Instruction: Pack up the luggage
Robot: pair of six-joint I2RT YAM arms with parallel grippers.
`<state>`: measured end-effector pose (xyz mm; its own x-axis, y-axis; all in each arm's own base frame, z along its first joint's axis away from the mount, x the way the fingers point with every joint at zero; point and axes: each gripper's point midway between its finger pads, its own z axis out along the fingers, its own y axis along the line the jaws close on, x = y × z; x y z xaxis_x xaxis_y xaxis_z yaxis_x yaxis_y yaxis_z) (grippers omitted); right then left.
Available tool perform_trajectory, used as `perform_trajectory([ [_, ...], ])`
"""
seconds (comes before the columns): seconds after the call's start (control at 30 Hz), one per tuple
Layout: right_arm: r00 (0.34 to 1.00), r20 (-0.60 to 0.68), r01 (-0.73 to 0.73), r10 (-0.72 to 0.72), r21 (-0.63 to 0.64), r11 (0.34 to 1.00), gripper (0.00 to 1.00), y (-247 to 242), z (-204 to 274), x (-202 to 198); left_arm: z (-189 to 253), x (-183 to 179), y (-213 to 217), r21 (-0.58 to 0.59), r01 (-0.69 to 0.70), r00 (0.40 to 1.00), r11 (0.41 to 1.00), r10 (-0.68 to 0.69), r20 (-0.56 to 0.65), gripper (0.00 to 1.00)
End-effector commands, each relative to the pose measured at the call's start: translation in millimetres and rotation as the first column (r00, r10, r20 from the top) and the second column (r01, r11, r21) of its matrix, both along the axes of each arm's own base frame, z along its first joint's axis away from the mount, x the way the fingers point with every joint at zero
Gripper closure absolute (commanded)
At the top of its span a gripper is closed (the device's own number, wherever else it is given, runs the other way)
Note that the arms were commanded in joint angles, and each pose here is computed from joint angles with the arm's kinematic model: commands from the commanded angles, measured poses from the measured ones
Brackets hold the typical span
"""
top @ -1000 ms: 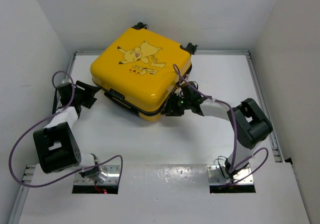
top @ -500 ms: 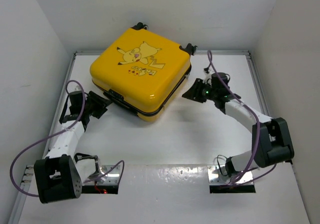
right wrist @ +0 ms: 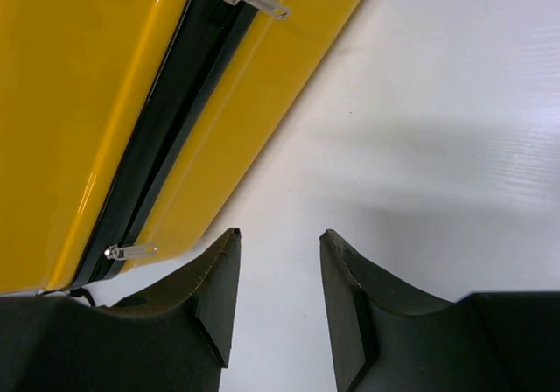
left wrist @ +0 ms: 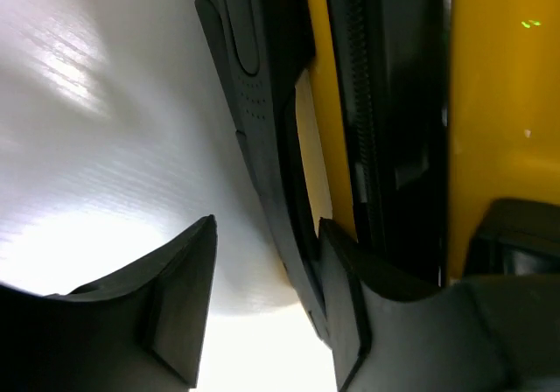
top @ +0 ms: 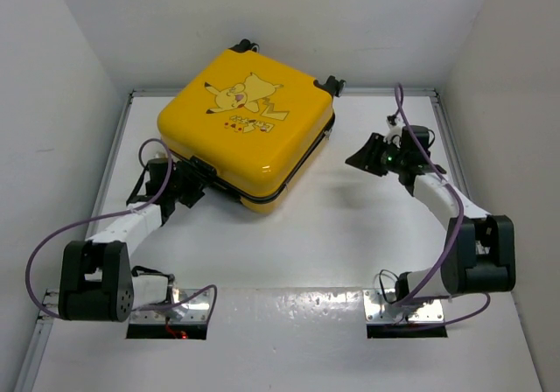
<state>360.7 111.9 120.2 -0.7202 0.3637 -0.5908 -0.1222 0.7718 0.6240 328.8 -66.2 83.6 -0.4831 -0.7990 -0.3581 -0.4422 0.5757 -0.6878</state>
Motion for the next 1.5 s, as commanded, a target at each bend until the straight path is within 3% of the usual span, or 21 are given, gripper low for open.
perform_trajectory([
  [0.0,0.999,0.038,-0.025,0.025,-0.002,1.000,0.58,-1.0,9.3,4.2,-2.4,14.5,7.3,0.000,-0.080,0.996,0.997,0.080,0.045,0.48],
  [0.3,0.997,0.020,0.079,-0.078,-0.044,0.996,0.58,-33.0,6.4,20.6,-71.6,-24.4,41.6,0.102,-0.177,0.971,0.979,0.191,-0.142,0.63],
  [0.43,0.996,0.052,0.071,-0.067,-0.078,0.994,0.58,-38.8,7.0,29.3,-69.0,-6.4,43.7,0.116,-0.091,0.978,0.989,0.111,-0.174,0.89],
  [0.47,0.994,0.092,0.058,-0.050,-0.090,0.994,0.57,-39.8,10.7,35.2,-72.8,-12.4,48.5,0.138,-0.070,0.968,0.988,0.101,-0.229,1.00],
  [0.53,0.989,0.150,0.015,0.002,-0.116,0.993,0.54,-38.0,13.2,39.3,-61.6,0.2,59.2,0.185,0.013,0.969,0.983,0.033,-0.245,1.00],
  [0.57,0.979,0.201,-0.010,0.041,-0.152,0.988,0.53,-38.9,16.9,42.5,-66.4,-12.8,64.0,0.196,0.054,0.945,0.979,0.014,-0.327,1.00],
  [0.7,0.946,0.295,-0.077,0.134,-0.199,0.977,0.47,-34.9,21.1,46.6,-64.1,-26.0,114.2,0.307,0.199,0.888,0.931,-0.039,-0.459,1.00],
  [0.8,0.918,0.350,-0.112,0.185,-0.219,0.969,0.46,-29.5,24.3,50.1,-50.5,-29.2,142.9,0.381,0.255,0.877,0.889,-0.047,-0.478,1.00],
  [0.93,0.840,0.487,-0.136,0.241,-0.241,0.961,0.46,-13.1,30.4,48.1,-26.4,-21.5,186.4,0.485,0.225,0.896,0.845,0.016,-0.444,1.00],
  [1.0,0.792,0.551,-0.147,0.263,-0.245,0.958,0.46,-1.2,36.6,47.7,-27.7,-16.3,190.3,0.476,0.220,0.895,0.852,0.017,-0.445,1.00],
  [1.2,0.761,0.576,-0.212,0.298,-0.214,0.954,0.60,60.9,25.0,17.1,-37.0,-8.5,167.4,0.402,0.217,0.899,0.890,-0.021,-0.438,1.00],
  [1.33,0.714,0.613,-0.242,0.339,-0.238,0.941,0.61,92.5,24.6,1.1,-49.7,-16.8,159.8,0.362,0.212,0.888,0.908,-0.024,-0.459,1.00],
  [1.47,0.748,0.557,-0.307,0.361,-0.191,0.932,0.59,120.3,10.4,4.8,-51.6,-17.2,157.6,0.360,0.211,0.894,0.909,-0.030,-0.447,1.00],
])
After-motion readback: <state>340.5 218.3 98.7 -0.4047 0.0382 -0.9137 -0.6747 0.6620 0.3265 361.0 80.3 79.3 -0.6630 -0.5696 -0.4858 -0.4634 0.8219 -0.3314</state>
